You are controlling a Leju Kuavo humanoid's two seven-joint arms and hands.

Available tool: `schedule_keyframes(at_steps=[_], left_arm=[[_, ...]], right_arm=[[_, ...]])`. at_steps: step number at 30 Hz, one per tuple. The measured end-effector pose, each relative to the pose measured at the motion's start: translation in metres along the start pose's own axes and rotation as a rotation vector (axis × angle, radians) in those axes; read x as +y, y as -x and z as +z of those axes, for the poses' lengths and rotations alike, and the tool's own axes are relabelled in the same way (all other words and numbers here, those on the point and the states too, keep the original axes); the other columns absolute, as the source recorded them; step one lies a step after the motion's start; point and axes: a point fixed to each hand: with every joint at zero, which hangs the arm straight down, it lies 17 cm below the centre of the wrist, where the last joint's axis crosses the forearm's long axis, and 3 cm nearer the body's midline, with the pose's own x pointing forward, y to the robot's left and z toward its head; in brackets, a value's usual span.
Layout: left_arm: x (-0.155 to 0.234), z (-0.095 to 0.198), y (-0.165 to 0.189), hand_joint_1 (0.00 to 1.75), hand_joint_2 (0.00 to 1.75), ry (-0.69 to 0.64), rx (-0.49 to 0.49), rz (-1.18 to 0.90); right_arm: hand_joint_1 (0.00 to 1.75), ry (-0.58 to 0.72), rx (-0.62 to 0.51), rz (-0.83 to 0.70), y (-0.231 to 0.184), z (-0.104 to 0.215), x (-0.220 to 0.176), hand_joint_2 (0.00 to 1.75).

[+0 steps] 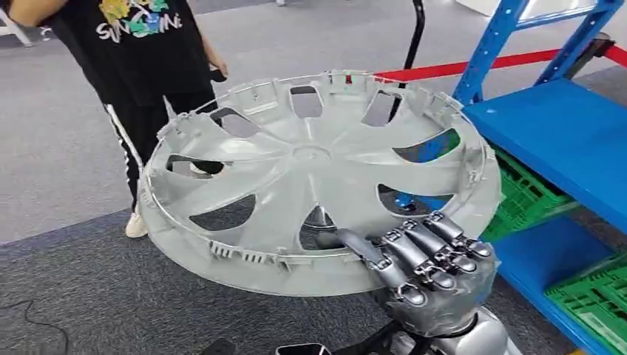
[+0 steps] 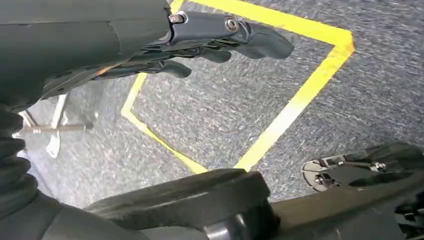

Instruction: Take the parts from the cabinet and place them on the table.

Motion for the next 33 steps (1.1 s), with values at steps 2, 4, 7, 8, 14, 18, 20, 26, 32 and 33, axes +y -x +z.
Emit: schedule_keyframes(at_steps=[2,4,7,8,14,18,20,26,32,33], left_arm=[[0.0008,-0.0002,-0.0012,0.0,1.75,-0.001,-0.002,-0.002],[0.0008,-0.0002,-0.0013,0.0,1.75,-0.001,-0.002,-0.003],[0.0015,-0.0004,-0.0021,0.0,1.75,-0.003,-0.001,-0.006],[0.003,-0.0008,-0.0037,0.0,1.75,-0.005,-0.003,-0.005],[0.0061,-0.0017,-0.0038,0.0,1.75,-0.009,0.001,-0.01],[0.0021,-0.0007,0.0004,0.0,1.75,0.0,0.008,-0.015],[0.0035,-0.0011,-0.0002,0.0,1.75,-0.002,0.007,-0.016],[0.0024,-0.0008,-0.0005,0.0,1.75,0.0,0.007,-0.018],[0.0025,-0.0008,-0.0042,0.0,1.75,0.001,0.001,-0.018],[0.002,-0.0007,-0.0036,0.0,1.75,0.003,0.002,-0.018]], right_arm=[[1.75,0.005,0.002,-0.001,-0.0003,-0.0019,-0.0001,1.75],[1.75,0.005,0.003,-0.001,-0.0001,-0.0021,0.0,1.75],[1.75,0.01,0.009,-0.003,-0.0001,-0.0038,-0.0005,1.75],[1.75,0.01,0.009,-0.002,0.0001,-0.0037,-0.0005,1.75],[1.75,0.011,0.011,-0.004,0.0001,-0.0041,-0.0004,1.75],[1.75,0.013,0.013,-0.003,0.0004,-0.0051,-0.0007,1.75],[1.75,0.013,0.013,-0.004,0.0003,-0.0052,-0.0006,1.75],[1.75,0.013,0.014,-0.004,0.0004,-0.0052,-0.0004,1.75],[1.75,0.015,0.014,-0.004,0.0007,-0.0056,-0.0007,1.75],[1.75,0.013,0.014,-0.004,0.0004,-0.0052,-0.0005,1.75]])
